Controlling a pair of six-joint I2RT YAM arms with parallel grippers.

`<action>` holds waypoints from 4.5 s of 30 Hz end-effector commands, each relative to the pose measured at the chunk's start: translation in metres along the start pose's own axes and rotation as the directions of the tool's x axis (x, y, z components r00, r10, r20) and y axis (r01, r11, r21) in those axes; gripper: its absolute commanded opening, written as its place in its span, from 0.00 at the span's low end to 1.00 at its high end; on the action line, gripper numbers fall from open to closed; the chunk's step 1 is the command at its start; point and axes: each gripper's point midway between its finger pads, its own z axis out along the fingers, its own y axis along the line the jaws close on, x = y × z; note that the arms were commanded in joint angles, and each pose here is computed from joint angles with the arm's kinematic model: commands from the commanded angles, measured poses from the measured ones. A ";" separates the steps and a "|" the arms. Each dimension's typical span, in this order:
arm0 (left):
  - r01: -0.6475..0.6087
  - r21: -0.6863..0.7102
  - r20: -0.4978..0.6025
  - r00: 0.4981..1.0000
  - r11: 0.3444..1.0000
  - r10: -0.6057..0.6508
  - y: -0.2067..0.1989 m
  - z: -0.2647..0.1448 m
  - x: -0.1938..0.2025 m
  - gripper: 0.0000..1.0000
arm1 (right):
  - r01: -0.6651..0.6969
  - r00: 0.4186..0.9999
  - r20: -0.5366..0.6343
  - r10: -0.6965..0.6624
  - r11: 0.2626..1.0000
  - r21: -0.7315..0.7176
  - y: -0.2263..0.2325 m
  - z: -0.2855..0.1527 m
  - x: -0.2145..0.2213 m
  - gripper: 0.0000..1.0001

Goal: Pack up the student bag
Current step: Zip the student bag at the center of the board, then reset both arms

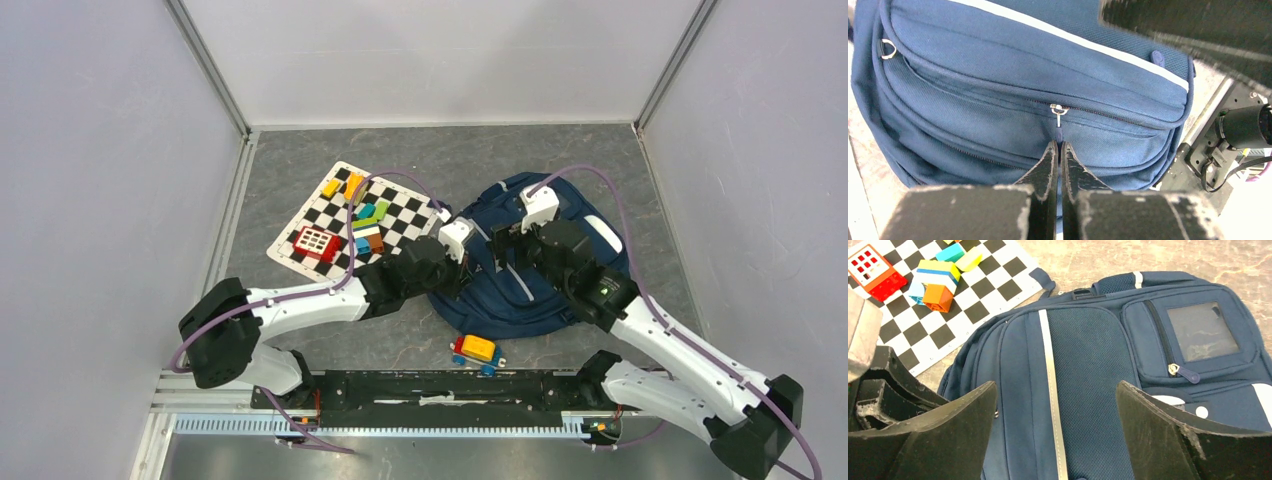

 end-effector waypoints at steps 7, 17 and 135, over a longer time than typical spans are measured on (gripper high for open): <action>0.090 0.026 0.054 0.994 0.996 -0.091 -0.006 -0.005 0.000 0.02 | 0.034 0.996 -0.072 -0.047 0.984 -0.177 0.027 0.035 0.012 0.85; 0.066 0.058 0.053 0.996 0.996 -0.069 -0.012 -0.005 0.001 0.02 | 0.075 0.976 -0.174 -0.130 0.953 -0.292 0.047 0.064 0.059 0.82; 0.357 -0.711 0.424 0.905 0.605 -0.036 0.216 -0.279 -0.049 1.00 | -0.050 0.933 0.334 -0.132 0.874 0.484 -0.155 -0.079 -0.017 0.98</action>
